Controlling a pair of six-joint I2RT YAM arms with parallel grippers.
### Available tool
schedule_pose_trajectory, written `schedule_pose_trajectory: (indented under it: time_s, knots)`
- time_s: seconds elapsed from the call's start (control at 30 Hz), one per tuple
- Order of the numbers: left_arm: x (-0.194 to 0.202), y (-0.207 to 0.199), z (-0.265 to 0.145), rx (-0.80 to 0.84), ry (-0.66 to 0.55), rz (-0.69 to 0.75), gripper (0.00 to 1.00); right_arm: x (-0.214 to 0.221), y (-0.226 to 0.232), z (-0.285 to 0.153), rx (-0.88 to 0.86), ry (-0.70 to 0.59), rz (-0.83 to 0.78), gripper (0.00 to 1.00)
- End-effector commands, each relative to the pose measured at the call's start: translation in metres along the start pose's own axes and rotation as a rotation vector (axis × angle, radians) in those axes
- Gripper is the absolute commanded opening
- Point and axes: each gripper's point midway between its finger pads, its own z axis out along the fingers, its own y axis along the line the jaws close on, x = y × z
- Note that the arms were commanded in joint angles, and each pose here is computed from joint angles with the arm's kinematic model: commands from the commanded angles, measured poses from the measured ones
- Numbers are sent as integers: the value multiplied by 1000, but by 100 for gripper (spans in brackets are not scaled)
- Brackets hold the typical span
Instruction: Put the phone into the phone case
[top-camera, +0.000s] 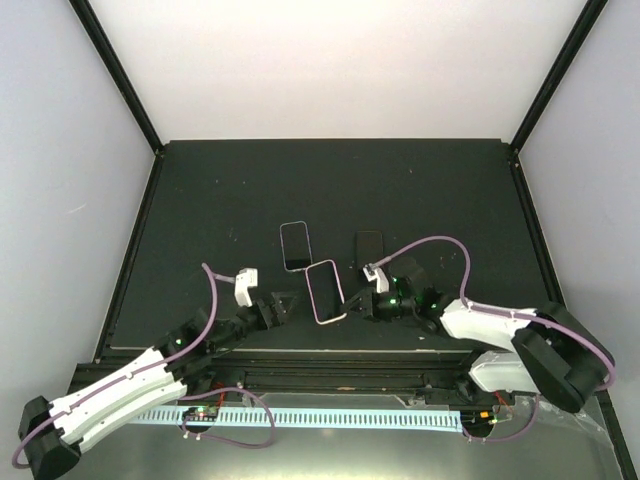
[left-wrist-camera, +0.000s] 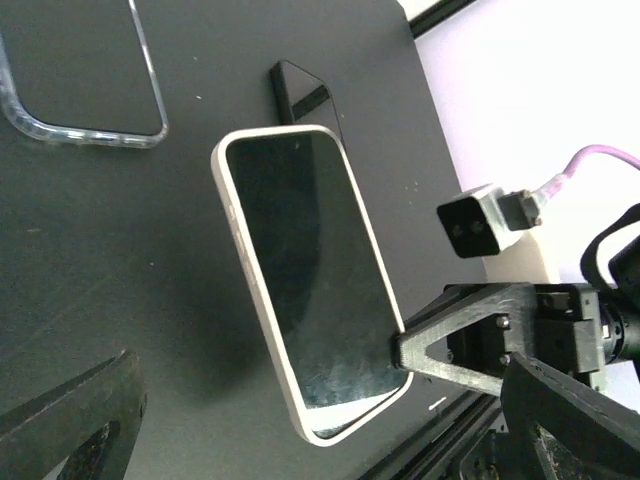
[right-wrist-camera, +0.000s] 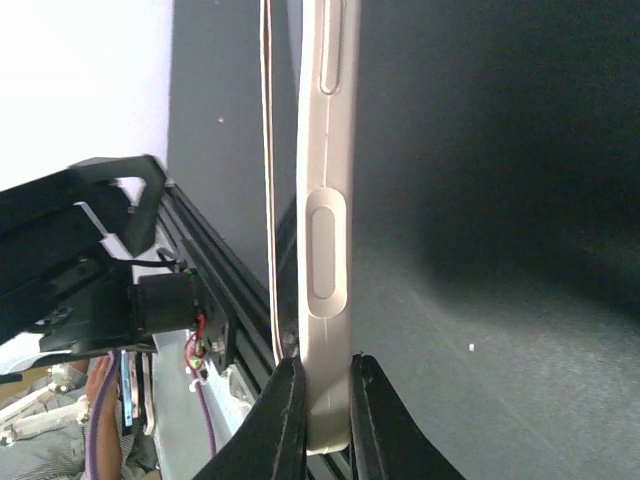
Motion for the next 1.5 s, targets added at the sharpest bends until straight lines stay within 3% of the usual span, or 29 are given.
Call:
schedule_pose_trajectory:
  time_s: [0.0,0.57,0.83,1.03,1.2,1.37,1.47]
  knots:
    - [-14,2,-14,-70,-44,47,99,-16,14,6,-34,-26,-57,1]
    - [-24,-10,-26,-59,-65,63,99,-2,-34,22,70,8,54,1]
    - [-25,-13,-26,-53,-63,55,99,0,-41,19,100,-3,61,12]
    - [-27,-16,-27,-60,-58,57,99,-9,-40,7,163,-51,17,32]
    - [-30,-20,-30,-57,-63,69,99,-23,-31,-8,221,-114,-38,65]
    - [-38,-32,-35,-45,-72,94,99,-35,-15,-29,274,-165,-115,90]
    - [-47,-40,-42,-59,-91,121,99,-46,1,-48,302,-219,-172,100]
